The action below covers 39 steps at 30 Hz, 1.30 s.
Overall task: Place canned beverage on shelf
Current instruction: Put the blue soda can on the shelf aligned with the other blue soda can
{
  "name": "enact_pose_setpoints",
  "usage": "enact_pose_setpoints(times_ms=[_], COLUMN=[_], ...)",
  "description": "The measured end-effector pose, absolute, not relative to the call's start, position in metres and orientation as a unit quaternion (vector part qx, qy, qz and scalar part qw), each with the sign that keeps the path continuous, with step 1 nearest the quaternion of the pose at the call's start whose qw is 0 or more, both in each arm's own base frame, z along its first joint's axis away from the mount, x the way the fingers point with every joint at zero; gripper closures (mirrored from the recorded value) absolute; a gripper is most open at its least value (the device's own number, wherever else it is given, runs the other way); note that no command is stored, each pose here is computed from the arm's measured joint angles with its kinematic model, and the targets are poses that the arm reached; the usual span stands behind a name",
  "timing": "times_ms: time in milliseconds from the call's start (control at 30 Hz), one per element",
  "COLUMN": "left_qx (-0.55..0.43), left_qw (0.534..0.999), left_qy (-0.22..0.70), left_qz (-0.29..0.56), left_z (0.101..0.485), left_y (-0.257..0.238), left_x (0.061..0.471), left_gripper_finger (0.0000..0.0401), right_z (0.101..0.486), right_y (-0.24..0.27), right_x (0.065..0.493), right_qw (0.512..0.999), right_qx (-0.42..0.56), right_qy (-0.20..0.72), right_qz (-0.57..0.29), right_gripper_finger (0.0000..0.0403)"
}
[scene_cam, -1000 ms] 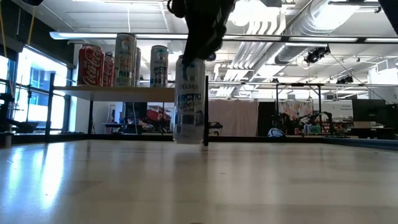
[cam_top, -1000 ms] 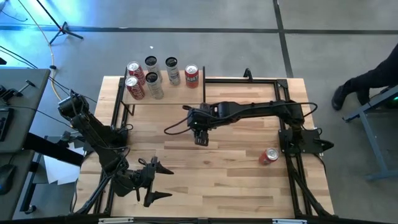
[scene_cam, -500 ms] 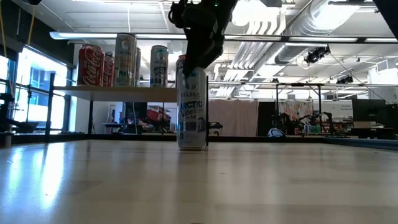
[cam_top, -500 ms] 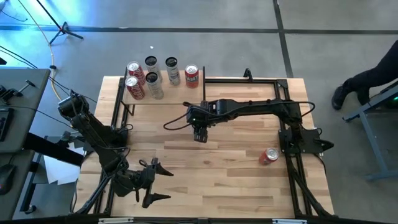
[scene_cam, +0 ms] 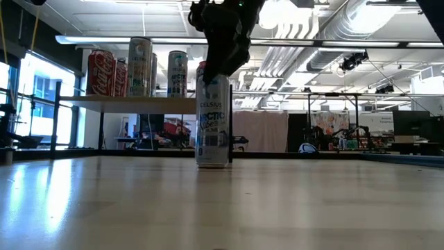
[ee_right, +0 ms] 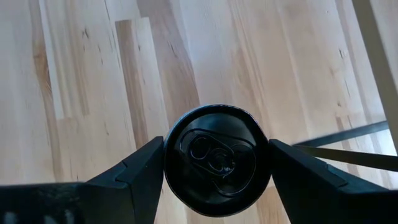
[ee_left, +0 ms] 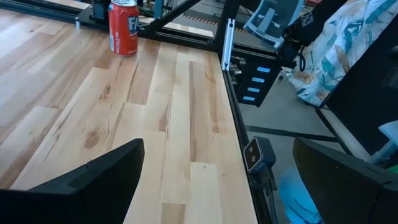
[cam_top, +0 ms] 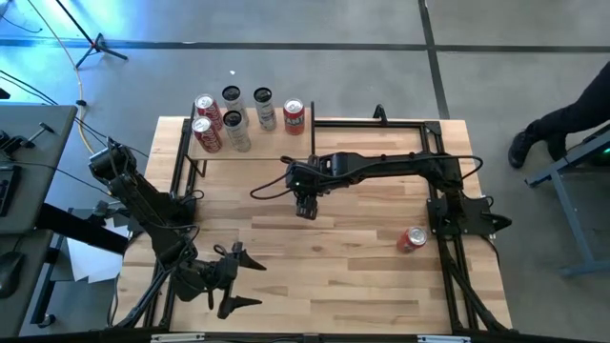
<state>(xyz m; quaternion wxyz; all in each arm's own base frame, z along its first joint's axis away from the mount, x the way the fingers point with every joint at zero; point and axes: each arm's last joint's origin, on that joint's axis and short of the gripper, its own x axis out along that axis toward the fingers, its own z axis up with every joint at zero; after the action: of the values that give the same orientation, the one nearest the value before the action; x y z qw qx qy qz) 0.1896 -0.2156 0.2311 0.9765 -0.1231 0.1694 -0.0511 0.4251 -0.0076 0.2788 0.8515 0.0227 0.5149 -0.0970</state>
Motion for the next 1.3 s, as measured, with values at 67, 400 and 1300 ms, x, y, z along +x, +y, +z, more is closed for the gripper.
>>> enact_pose_setpoints(times_ms=[67,400,1300], left_qx=[-0.123,-0.123,-0.123], left_qw=[0.976,0.976,0.976], left_qy=[0.169,0.169,0.170], left_qz=[-0.051,-0.051,-0.051], left_z=[0.231,0.231,0.231], left_y=[-0.216,-0.216,-0.216], left_x=[0.190,0.190,0.190], left_gripper_finger=[0.0014,0.0014,0.0013], right_z=[0.279,0.280,0.307], right_y=[-0.008,-0.009,0.067], right_x=[0.425,0.424,0.403], right_qw=[0.851,0.851,0.842], right_qx=[0.022,0.022,0.070], right_qy=[0.516,0.511,0.479], right_qz=[-0.097,-0.121,-0.240], right_gripper_finger=[0.0157,0.0102,0.0088])
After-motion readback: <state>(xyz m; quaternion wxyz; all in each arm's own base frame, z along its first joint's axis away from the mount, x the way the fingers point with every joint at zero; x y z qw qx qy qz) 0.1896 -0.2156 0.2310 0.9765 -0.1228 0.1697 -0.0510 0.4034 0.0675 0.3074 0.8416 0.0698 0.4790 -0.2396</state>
